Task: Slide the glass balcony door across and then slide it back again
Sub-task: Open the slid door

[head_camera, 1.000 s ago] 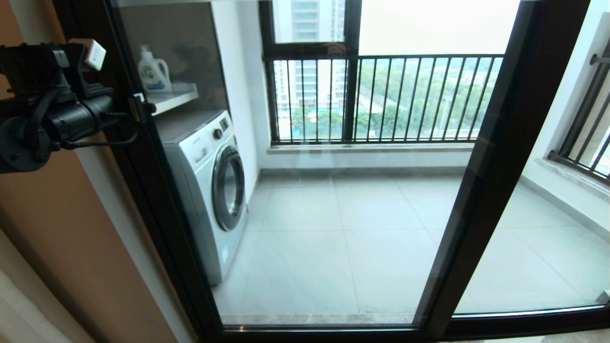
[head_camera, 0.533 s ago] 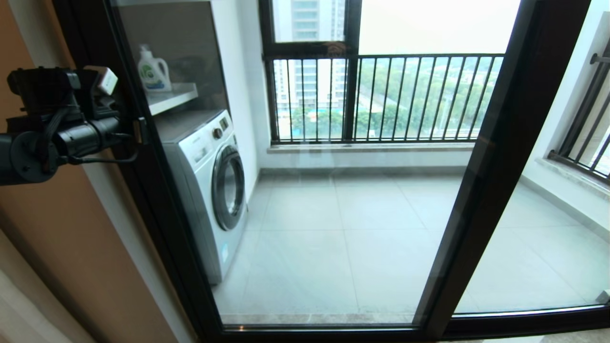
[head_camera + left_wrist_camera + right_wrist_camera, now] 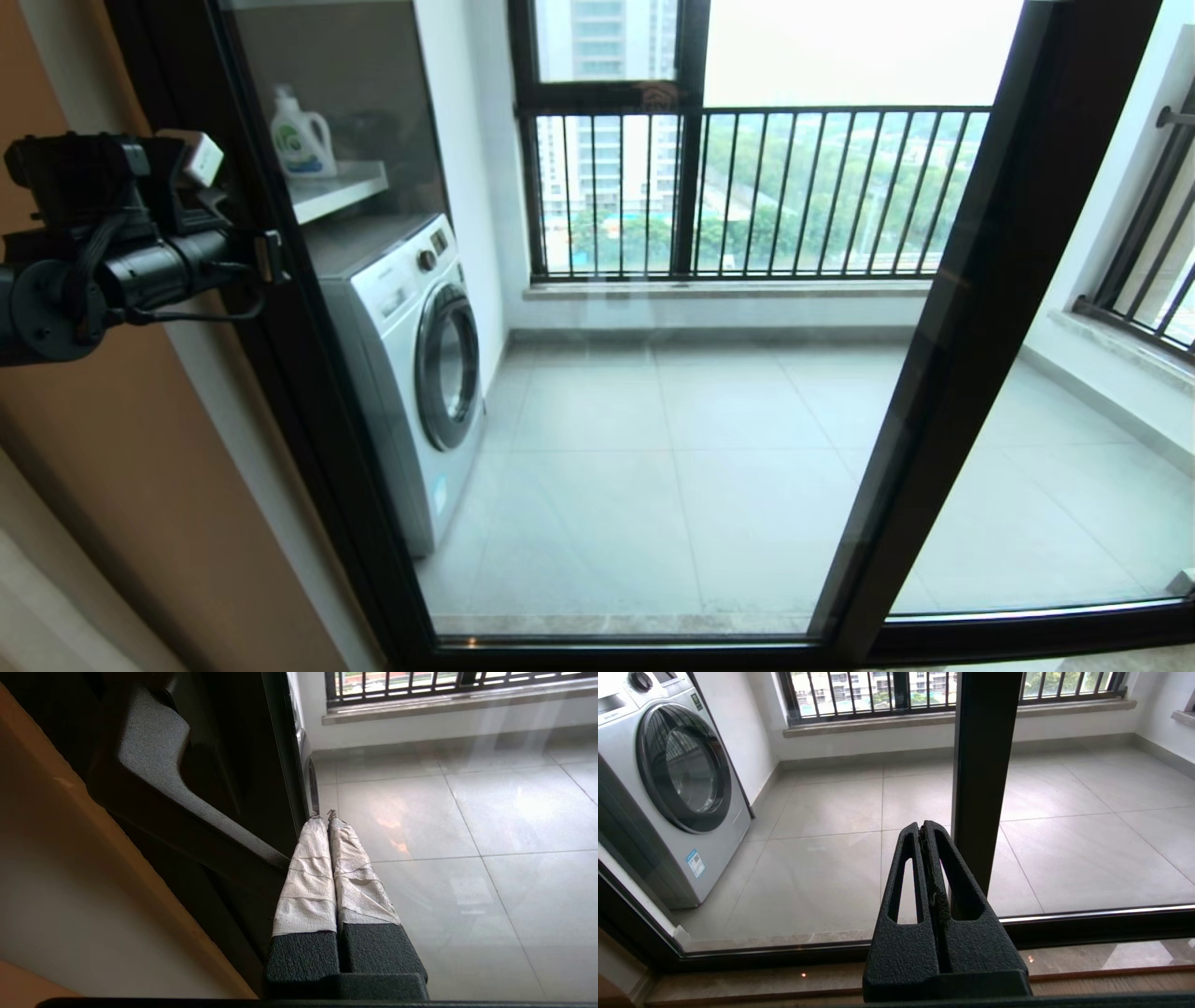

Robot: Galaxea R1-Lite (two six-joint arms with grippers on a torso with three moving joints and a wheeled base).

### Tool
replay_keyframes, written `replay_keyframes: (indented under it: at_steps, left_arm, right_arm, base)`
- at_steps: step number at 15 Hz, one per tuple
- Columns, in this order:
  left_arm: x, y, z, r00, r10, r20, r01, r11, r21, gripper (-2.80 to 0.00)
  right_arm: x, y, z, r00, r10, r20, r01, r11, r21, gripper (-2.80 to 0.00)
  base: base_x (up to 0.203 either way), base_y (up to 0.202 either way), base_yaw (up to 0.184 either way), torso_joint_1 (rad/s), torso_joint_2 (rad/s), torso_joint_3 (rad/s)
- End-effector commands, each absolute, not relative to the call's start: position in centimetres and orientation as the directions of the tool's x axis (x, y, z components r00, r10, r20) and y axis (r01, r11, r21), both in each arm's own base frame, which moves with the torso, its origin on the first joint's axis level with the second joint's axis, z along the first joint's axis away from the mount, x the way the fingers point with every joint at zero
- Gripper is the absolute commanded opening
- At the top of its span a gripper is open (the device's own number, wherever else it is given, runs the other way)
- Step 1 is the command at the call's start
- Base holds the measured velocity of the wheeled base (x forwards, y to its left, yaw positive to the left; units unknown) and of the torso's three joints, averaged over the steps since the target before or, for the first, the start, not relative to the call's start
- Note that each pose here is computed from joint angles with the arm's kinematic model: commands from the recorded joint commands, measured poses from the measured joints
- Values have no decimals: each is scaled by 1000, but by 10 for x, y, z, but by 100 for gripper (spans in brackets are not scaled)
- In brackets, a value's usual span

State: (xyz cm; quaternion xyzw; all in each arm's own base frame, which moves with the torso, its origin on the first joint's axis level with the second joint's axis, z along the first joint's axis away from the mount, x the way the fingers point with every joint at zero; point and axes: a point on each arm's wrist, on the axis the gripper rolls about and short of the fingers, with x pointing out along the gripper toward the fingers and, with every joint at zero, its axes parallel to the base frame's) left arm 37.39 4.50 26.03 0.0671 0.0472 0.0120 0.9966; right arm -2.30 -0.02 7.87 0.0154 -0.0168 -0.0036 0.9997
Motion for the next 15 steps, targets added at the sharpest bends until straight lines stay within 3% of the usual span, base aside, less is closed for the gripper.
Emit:
replay_keyframes:
  at_steps: [1,15]
  left_arm:
    - [371,48,261,995,39,-91,-26,990,135,-280]
    - [369,73,236,990,97,-104,-82,987,142,-280]
  right_arm:
    - [-22,0,75,1000,-8,21,7,1000,31,-280]
    - [-22,0,75,1000,-8,21,7,1000,31,-280]
  base:
    - [0,0,0,0,0,0]
    - [0,0,0,0,0,0]
